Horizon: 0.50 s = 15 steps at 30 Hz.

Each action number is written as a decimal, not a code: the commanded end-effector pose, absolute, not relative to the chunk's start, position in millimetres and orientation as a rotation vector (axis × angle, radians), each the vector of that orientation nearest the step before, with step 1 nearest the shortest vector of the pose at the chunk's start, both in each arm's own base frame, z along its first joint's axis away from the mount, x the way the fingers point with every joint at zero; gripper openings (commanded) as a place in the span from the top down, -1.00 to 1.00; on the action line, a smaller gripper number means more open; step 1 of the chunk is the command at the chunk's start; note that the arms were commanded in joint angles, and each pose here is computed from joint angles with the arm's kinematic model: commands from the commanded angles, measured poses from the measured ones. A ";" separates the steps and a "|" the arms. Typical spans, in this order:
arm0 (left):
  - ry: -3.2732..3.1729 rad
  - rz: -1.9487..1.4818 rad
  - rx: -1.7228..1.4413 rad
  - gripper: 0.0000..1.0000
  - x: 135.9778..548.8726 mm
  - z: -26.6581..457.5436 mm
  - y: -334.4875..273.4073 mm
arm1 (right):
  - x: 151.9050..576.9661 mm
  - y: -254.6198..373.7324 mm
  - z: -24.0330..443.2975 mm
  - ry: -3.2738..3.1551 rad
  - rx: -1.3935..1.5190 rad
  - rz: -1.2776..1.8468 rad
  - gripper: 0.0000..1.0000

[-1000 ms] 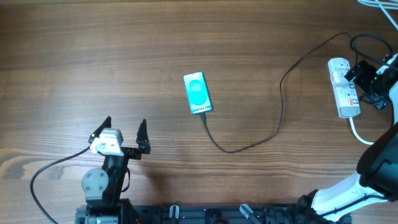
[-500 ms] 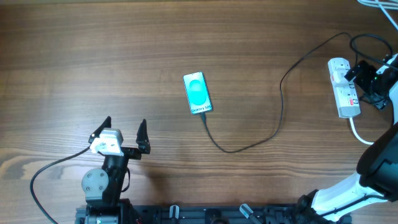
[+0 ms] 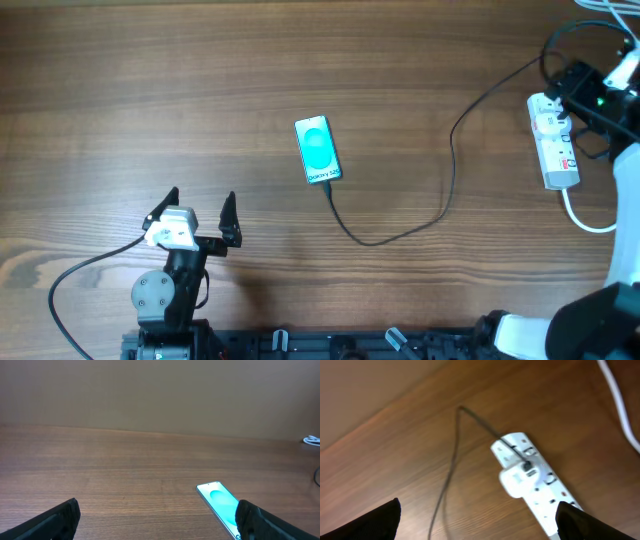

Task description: Plug charger to phone and switch on socket

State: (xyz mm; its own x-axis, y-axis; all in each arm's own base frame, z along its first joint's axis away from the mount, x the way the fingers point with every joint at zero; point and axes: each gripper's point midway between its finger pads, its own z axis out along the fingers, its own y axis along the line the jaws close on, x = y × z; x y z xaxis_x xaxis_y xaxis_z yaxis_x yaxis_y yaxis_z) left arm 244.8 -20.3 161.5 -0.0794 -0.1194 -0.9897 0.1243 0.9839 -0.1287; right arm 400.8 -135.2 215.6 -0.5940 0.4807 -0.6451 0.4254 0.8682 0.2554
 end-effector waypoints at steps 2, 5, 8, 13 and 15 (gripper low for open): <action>1.639 -0.205 -0.008 -1.00 245.0 159.0 -19.9 | 395.0 -102.5 263.5 2.199 0.511 0.109 -1.00; 1.639 -0.205 -0.008 -1.00 245.0 159.0 -19.9 | 393.2 -76.6 276.6 2.187 0.435 0.116 -1.00; 1.639 -0.205 -0.008 -1.00 245.0 159.1 -19.9 | 384.9 -47.0 253.3 2.277 0.292 0.103 -0.99; 1.639 -0.205 -0.008 -1.00 245.0 159.1 -19.9 | 375.8 4.5 141.5 2.329 0.104 0.220 -0.99; 1.639 -0.205 -0.008 -1.00 245.0 159.0 -19.9 | 366.3 22.8 107.5 2.286 0.043 0.311 -0.99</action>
